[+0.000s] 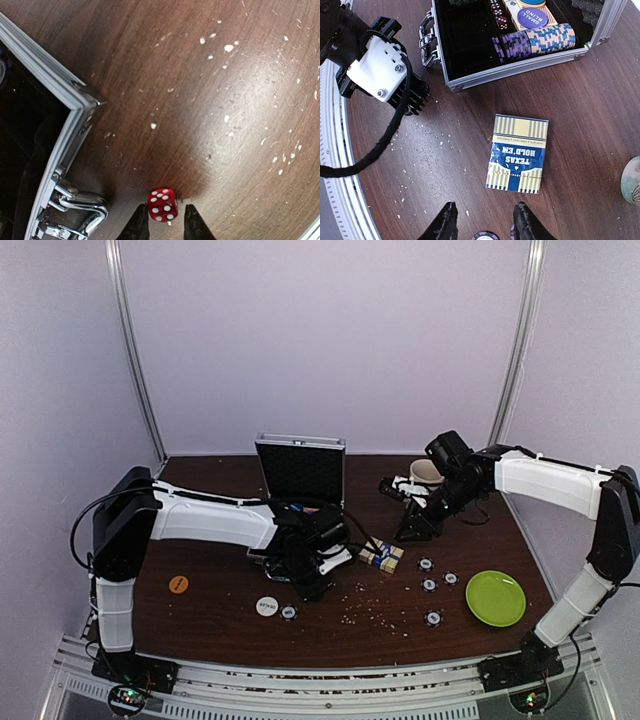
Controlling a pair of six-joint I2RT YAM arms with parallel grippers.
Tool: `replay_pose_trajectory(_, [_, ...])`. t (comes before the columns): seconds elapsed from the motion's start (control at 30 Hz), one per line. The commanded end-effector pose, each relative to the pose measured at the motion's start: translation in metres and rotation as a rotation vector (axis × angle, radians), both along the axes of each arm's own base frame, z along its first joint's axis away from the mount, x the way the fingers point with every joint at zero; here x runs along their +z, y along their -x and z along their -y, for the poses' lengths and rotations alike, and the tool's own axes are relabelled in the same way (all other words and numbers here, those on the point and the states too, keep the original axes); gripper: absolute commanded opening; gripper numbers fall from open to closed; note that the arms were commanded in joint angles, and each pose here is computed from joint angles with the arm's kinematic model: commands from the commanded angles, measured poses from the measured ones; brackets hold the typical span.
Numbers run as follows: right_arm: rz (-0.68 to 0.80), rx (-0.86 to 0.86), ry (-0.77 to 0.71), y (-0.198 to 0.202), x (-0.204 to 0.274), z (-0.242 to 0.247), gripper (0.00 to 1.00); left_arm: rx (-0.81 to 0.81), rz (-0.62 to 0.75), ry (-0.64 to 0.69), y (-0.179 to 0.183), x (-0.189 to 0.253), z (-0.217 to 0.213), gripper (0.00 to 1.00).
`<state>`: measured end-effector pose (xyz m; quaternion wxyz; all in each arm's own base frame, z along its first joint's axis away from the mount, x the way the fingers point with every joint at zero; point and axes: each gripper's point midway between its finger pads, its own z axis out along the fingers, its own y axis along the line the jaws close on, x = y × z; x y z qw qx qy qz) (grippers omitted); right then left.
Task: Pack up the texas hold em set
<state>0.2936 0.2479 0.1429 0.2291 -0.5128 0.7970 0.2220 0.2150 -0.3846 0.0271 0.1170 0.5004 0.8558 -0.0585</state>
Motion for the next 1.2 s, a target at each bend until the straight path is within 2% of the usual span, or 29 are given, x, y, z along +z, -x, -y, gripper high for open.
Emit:
replay_pose_trajectory(0.0, [0.006, 0.007, -0.004, -0.003, 0.003, -0.001, 0.39, -0.011, 0.014, -0.001, -0.006, -0.002, 0.006, 0.26])
replay_pose_trajectory(0.43, [0.004, 0.009, -0.012, -0.002, 0.005, -0.002, 0.39, -0.018, 0.015, -0.011, -0.005, -0.004, 0.005, 0.14])
replay_pose_trajectory(0.6, [0.001, 0.01, -0.008, -0.002, 0.004, -0.002, 0.39, -0.009, 0.082, 0.02, -0.012, 0.033, 0.002, 0.1])
replay_pose_trajectory(0.8, [-0.002, 0.012, -0.004, -0.003, 0.002, -0.002, 0.39, 0.093, 0.211, 0.086, -0.048, 0.086, -0.005, 0.1])
replay_pose_trajectory(0.97, [-0.001, 0.011, -0.002, -0.003, 0.002, -0.001, 0.39, 0.248, 0.253, 0.038, -0.096, 0.077, -0.023, 0.1])
replay_pose_trajectory(1.17, [-0.003, 0.012, 0.0, -0.002, 0.002, -0.001, 0.39, 0.315, 0.293, 0.011, -0.139, 0.062, -0.019, 0.1])
